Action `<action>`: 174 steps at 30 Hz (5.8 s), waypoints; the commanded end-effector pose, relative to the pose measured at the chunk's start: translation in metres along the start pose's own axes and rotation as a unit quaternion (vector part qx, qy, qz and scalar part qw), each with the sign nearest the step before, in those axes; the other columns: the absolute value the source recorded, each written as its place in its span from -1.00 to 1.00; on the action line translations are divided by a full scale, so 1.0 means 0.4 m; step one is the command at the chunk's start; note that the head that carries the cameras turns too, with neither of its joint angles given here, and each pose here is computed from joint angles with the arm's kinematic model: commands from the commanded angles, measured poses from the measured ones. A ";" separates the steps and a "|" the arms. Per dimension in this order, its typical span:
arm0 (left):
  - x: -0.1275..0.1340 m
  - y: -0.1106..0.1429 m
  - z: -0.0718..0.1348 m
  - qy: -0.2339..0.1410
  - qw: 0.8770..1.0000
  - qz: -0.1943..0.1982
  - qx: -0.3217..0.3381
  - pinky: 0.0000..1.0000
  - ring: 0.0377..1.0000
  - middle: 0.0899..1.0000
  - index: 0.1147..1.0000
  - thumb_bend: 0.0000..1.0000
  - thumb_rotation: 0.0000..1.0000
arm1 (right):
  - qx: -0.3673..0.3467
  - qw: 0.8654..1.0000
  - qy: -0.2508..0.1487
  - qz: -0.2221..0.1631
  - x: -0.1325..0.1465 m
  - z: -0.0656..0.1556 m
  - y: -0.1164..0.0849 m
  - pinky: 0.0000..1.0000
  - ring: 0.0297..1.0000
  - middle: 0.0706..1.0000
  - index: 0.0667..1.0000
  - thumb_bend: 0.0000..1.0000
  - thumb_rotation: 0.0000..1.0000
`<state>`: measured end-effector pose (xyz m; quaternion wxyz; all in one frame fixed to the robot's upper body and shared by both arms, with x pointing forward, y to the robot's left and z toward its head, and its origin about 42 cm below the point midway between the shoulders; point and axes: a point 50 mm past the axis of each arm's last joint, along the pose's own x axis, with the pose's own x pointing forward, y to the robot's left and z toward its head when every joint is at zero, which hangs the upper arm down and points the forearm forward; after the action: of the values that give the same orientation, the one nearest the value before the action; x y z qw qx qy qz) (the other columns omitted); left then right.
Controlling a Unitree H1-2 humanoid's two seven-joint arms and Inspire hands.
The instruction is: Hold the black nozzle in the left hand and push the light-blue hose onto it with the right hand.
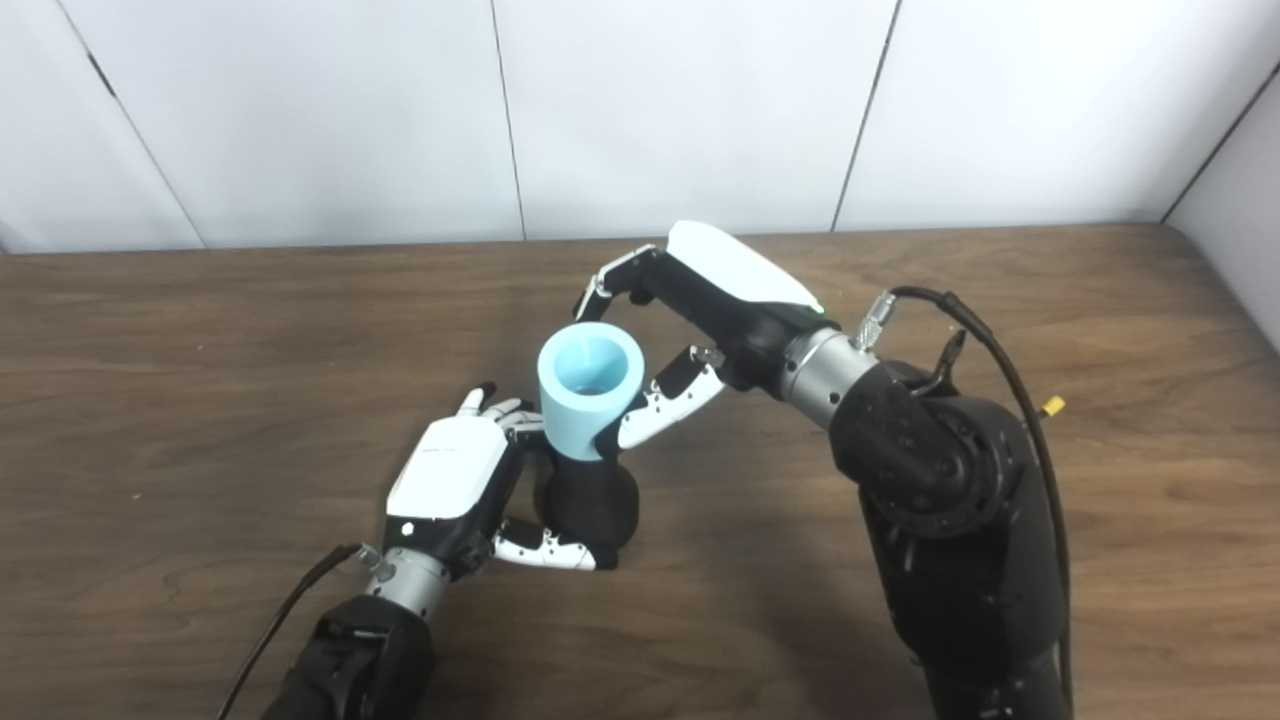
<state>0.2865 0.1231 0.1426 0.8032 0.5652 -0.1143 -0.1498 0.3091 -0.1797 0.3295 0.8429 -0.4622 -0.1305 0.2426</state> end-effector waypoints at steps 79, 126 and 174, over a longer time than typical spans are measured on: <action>-0.007 -0.026 0.036 -0.004 1.000 -0.016 -0.014 1.00 0.74 0.44 -0.17 0.05 -0.89 | -0.002 1.000 0.009 0.023 0.006 -0.031 -0.022 0.46 0.53 0.36 -0.10 0.05 -0.69; -0.007 -0.027 0.032 -0.004 1.000 -0.022 -0.013 1.00 0.74 0.45 -0.17 0.05 -0.89 | -0.043 0.996 -0.075 -0.016 -0.059 -0.038 -0.022 0.95 1.00 0.95 0.92 0.33 0.75; -0.008 -0.027 0.033 0.003 1.000 -0.026 -0.016 1.00 0.73 0.44 -0.18 0.05 -0.89 | -0.199 0.964 -0.174 0.009 -0.121 -0.017 0.053 1.00 0.99 0.99 0.88 0.20 0.78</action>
<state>0.2829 0.1145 0.1423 0.8089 0.5587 -0.1075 -0.1482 0.2647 -0.2011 0.2997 0.7072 -0.5675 -0.2898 0.3063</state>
